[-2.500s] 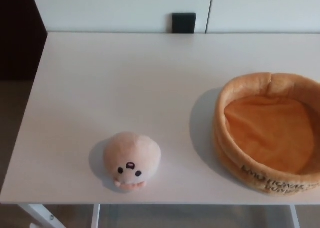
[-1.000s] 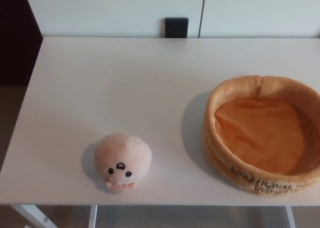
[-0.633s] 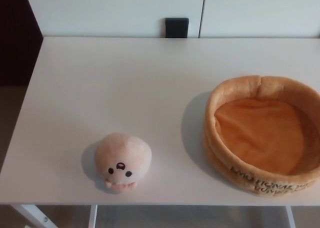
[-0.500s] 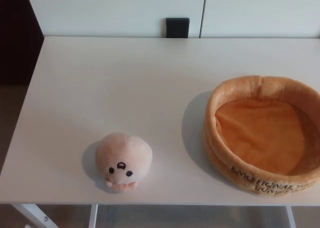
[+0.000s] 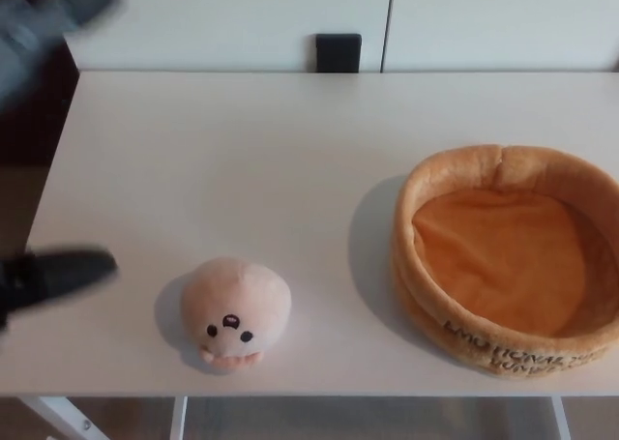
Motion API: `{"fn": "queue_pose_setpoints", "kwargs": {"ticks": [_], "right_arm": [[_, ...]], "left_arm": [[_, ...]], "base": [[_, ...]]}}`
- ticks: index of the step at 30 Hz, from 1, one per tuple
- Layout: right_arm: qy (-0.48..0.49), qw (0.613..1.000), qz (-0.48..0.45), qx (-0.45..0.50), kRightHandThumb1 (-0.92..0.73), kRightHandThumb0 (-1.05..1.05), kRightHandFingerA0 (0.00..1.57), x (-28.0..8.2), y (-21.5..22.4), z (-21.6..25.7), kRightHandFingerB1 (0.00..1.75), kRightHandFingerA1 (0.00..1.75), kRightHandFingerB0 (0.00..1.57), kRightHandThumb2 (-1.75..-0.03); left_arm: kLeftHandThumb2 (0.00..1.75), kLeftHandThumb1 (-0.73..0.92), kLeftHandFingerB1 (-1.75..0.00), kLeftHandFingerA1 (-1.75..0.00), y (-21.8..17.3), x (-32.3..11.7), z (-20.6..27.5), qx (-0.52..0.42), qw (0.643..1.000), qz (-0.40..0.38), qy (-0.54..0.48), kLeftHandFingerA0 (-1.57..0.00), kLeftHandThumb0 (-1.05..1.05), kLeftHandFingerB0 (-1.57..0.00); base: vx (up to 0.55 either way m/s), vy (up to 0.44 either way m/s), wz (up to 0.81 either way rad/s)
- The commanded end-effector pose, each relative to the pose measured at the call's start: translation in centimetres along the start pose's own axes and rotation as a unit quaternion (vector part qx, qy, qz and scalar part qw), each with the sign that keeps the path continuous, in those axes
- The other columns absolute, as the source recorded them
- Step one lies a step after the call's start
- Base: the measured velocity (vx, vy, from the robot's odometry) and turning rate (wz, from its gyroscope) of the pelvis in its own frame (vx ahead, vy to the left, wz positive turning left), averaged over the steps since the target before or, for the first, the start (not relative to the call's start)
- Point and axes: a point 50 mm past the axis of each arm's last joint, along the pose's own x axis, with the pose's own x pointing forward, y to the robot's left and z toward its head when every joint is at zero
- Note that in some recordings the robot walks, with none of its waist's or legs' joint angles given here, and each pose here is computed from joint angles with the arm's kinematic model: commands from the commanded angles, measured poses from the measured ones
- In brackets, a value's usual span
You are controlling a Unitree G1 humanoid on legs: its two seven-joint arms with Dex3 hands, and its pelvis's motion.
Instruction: The robot walks towards a table in front, picks a dumpling toy with left hand and puts it in an orange round plate
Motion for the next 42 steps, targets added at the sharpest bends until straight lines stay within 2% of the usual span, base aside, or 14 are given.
{"fn": "queue_pose_setpoints", "kwargs": {"ticks": [1,2,14,15,18,21,22,23,24,34,36,38,39,42], "right_arm": [[0.012,1.000,-0.022,-0.012,-0.54,-0.08,0.70,0.0,-0.9,0.0,0.32,0.52,0.31,-0.56],[0.011,1.000,-0.021,-0.014,-0.55,-0.11,0.72,0.0,-0.8,0.0,0.32,0.56,0.31,-0.57],[0.019,1.000,-0.021,-0.012,-0.53,-0.09,0.69,0.0,-0.8,-0.2,0.31,0.48,0.30,-0.56],[0.019,1.000,-0.021,-0.011,-0.54,-0.09,0.68,0.0,-0.8,-0.2,0.31,0.48,0.31,-0.56],[0.021,0.999,-0.023,-0.018,-0.53,-0.09,0.70,0.0,-0.8,-0.2,0.31,0.50,0.30,-0.56],[0.022,0.999,-0.021,-0.013,-0.53,-0.12,0.73,0.1,-0.7,-0.2,0.32,0.51,0.30,-0.57],[0.021,0.999,-0.021,-0.016,-0.36,-0.07,0.70,0.1,-0.7,-0.1,0.50,0.75,0.16,-0.87],[0.019,0.999,-0.021,-0.016,-0.36,-0.07,0.70,0.1,-0.7,0.0,0.50,0.75,0.16,-0.87],[0.017,0.999,-0.020,-0.018,-0.54,-0.12,0.71,0.1,-0.7,0.0,0.31,0.51,0.29,-0.56],[0.012,0.999,-0.020,-0.024,-0.54,-0.12,0.70,0.1,-0.6,0.2,0.32,0.54,0.31,-0.57],[0.014,0.999,-0.020,-0.027,-0.54,-0.14,0.77,0.1,-0.6,0.2,0.32,0.66,0.30,-0.57],[0.013,0.999,-0.019,-0.027,-0.54,-0.12,0.75,0.1,-0.6,0.2,0.32,0.58,0.30,-0.57],[0.013,0.999,-0.020,-0.030,-0.53,-0.04,0.61,0.1,-0.7,0.2,0.31,0.44,0.30,-0.55],[0.013,1.000,-0.020,-0.019,-0.52,-0.03,0.60,0.1,-0.7,0.1,0.31,0.44,0.32,-0.55]], "left_arm": [[0.62,0.38,-0.24,-0.25,-3.1,-0.2,-0.4,-0.008,0.986,-0.153,0.061,-0.03,-0.39,-0.06],[0.68,0.28,-0.26,-0.30,-3.5,-0.1,-0.5,-0.001,0.982,-0.173,0.073,0.00,-0.41,0.00],[0.64,0.24,-0.26,-0.25,-6.6,0.1,-1.5,0.029,0.956,-0.262,0.130,0.00,-0.31,0.00],[0.54,0.39,-0.25,-0.19,-6.7,0.2,-1.6,0.035,0.956,-0.262,0.130,0.00,-0.26,-0.01],[0.65,0.36,-0.21,-0.17,-7.1,0.8,-1.8,0.049,0.958,-0.252,0.126,0.00,-0.30,-0.02],[0.56,0.39,-0.24,-0.15,-7.3,1.2,-1.9,0.057,0.960,-0.243,0.126,0.00,-0.27,0.00],[0.55,0.40,-0.25,-0.14,-7.2,1.6,-1.9,0.067,0.961,-0.235,0.127,0.00,-0.27,0.00],[0.55,0.40,-0.25,-0.14,-7.1,1.8,-1.9,0.073,0.962,-0.230,0.128,0.00,-0.27,0.00],[0.65,0.37,-0.20,-0.11,-7.1,2.1,-1.9,0.078,0.963,-0.223,0.128,0.00,-0.31,-0.02],[0.55,0.41,-0.25,-0.21,-7.7,4.3,-2.7,0.113,0.970,-0.173,0.127,0.00,-0.30,-0.03],[0.53,0.43,-0.26,-0.21,-7.9,4.6,-2.9,0.117,0.970,-0.169,0.128,0.00,-0.32,-0.03],[0.55,0.39,-0.25,-0.18,-8.2,4.7,-3.0,0.117,0.971,-0.166,0.129,0.00,-0.29,-0.03],[0.54,0.39,-0.26,-0.19,-8.3,4.8,-3.2,0.118,0.970,-0.166,0.131,0.00,-0.30,-0.04],[0.55,0.39,-0.25,-0.18,-8.9,5.1,-3.6,0.121,0.968,-0.173,0.137,0.00,-0.31,-0.04]], "base": [[0.00,0.000,0.00],[0.00,0.000,0.00],[0.00,0.000,0.00],[0.00,0.000,0.00],[0.00,0.000,0.00],[0.00,0.000,0.00],[0.00,0.000,0.00],[0.00,0.000,0.00],[0.00,0.000,0.00],[0.00,0.000,0.00],[0.00,0.000,0.00],[0.00,0.000,0.00],[0.00,0.000,0.00],[0.00,0.000,0.00]]}}
